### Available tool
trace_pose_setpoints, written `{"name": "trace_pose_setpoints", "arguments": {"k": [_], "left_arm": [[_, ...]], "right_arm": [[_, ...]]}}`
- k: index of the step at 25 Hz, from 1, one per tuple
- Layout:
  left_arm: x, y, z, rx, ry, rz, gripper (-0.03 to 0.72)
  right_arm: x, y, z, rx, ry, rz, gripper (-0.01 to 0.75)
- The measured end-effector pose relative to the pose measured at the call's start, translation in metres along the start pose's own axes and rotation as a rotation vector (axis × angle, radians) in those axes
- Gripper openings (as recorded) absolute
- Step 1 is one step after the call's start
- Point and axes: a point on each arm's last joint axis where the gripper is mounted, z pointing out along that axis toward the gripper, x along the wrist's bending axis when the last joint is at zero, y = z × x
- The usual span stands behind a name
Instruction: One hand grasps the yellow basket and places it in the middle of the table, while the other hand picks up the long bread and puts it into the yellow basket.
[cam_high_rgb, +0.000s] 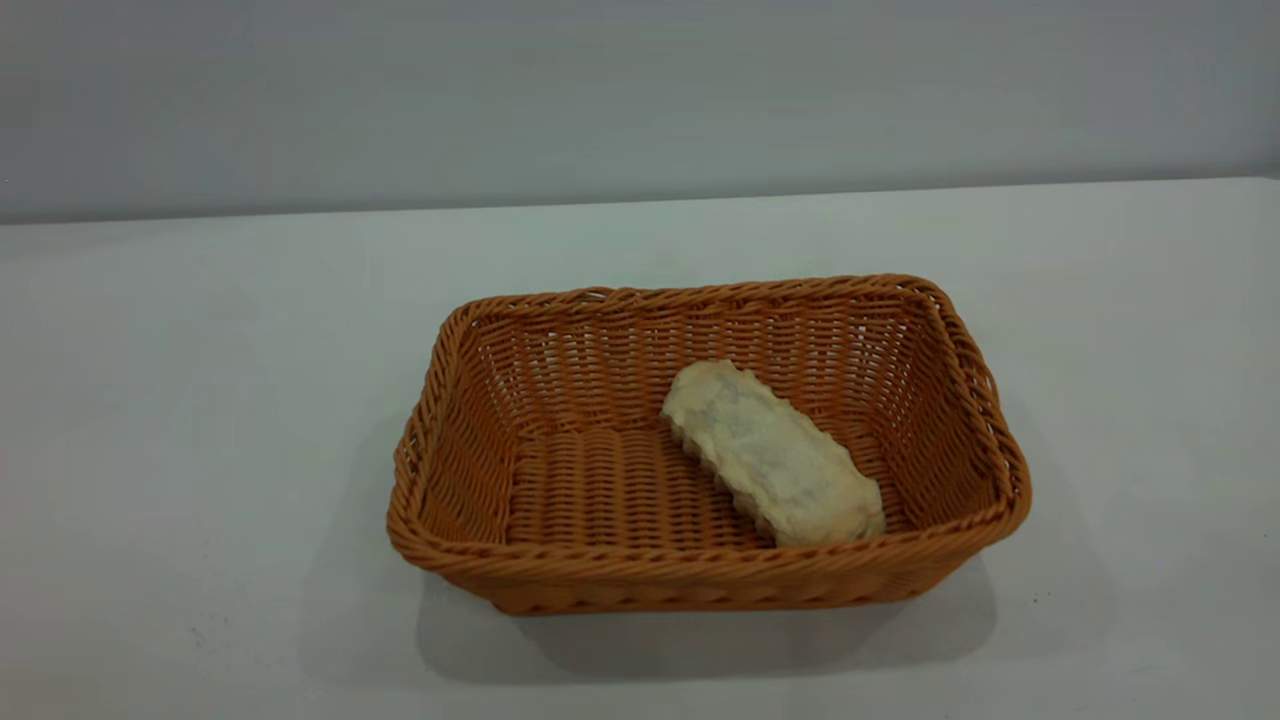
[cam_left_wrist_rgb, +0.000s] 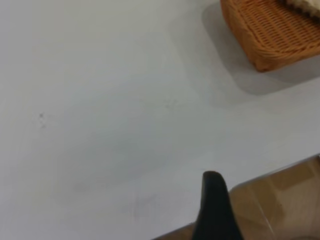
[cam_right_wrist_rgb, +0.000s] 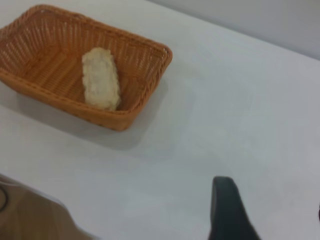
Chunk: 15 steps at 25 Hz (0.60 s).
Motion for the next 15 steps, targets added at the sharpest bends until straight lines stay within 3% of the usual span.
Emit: {"name": "trace_pose_setpoints", "arguments": {"k": [15], "left_arm": [[0.001,0.0,0.0,-0.002,0.007,0.002,0.581]], "right_arm": [[0.005,-0.019,0.035,0.078,0.007,0.032,0.457]]}}
